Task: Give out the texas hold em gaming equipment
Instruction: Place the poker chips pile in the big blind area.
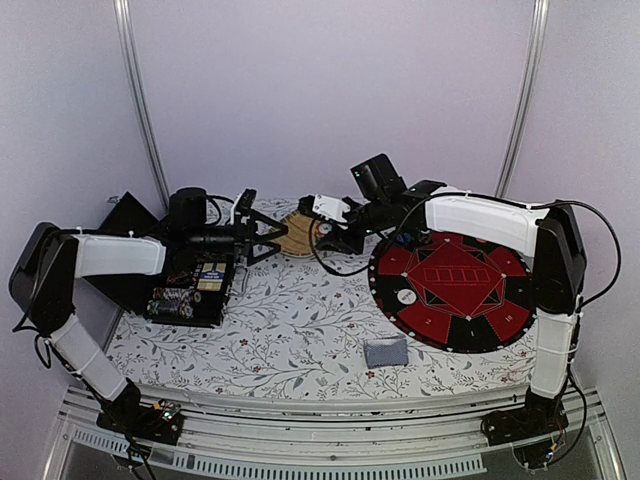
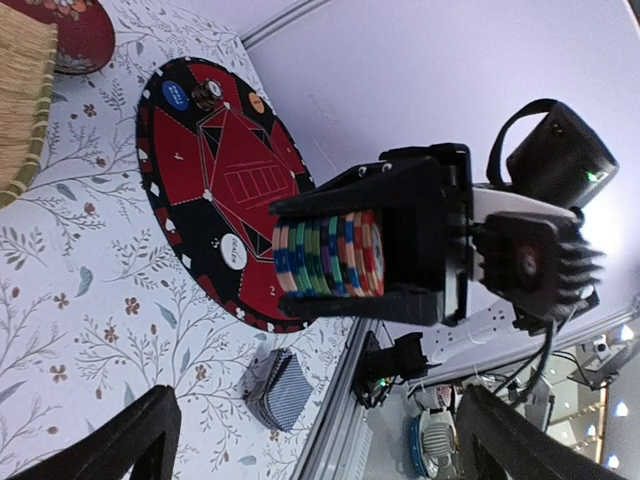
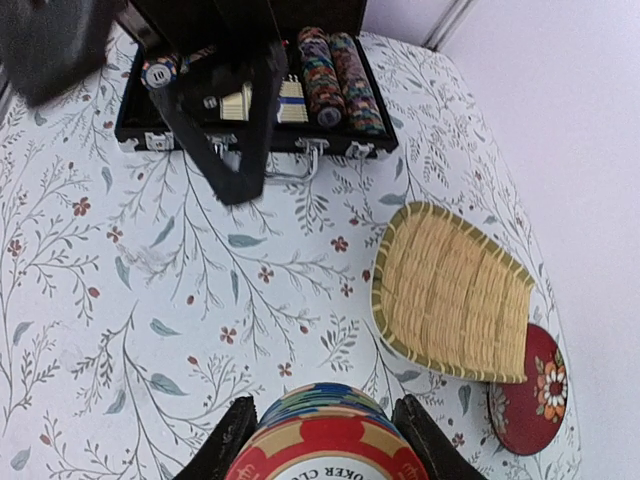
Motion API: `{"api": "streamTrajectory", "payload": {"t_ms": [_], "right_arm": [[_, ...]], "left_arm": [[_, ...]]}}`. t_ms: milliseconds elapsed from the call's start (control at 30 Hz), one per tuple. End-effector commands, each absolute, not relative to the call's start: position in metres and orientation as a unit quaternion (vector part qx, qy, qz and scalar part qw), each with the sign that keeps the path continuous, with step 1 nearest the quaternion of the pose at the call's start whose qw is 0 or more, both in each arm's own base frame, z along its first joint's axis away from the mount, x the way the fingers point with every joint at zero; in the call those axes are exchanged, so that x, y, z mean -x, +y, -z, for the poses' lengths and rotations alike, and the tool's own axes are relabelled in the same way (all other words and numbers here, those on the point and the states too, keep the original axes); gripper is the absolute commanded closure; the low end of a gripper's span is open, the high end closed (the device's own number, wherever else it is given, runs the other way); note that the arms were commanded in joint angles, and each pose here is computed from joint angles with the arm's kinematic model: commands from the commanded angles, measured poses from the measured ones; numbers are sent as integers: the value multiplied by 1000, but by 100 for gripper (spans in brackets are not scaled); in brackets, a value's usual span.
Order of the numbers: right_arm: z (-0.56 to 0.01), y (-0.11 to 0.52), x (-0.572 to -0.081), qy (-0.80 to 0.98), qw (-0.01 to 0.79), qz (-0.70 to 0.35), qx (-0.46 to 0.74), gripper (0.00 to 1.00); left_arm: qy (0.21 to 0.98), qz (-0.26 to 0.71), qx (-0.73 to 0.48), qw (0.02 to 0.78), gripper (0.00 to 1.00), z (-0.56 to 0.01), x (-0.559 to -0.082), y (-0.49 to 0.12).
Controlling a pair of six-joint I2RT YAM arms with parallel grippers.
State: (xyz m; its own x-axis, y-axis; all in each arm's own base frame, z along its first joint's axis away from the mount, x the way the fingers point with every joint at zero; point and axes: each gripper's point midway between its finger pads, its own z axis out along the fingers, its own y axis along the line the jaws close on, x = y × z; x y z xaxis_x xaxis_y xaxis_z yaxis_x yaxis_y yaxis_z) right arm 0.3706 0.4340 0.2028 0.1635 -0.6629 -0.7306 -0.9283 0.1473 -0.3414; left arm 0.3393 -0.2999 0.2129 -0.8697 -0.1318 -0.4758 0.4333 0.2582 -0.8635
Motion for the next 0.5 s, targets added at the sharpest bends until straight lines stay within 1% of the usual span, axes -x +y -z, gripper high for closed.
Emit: {"api": "streamTrajectory", "payload": {"t_ms": [0,233,467], "right_arm": [[-233,404,-388,642,460,-150,595,99],[-209,342,-418,698,451,-127,541,99],[-182,243,-445,759,454,-90,458,99]], "left_arm": [[767,573,-106,268,2,-223,-346,-280],[791,528,-99,294,2,-225,-359,-246],[832,428,-119,331,2,-230,-367,-219]]}}
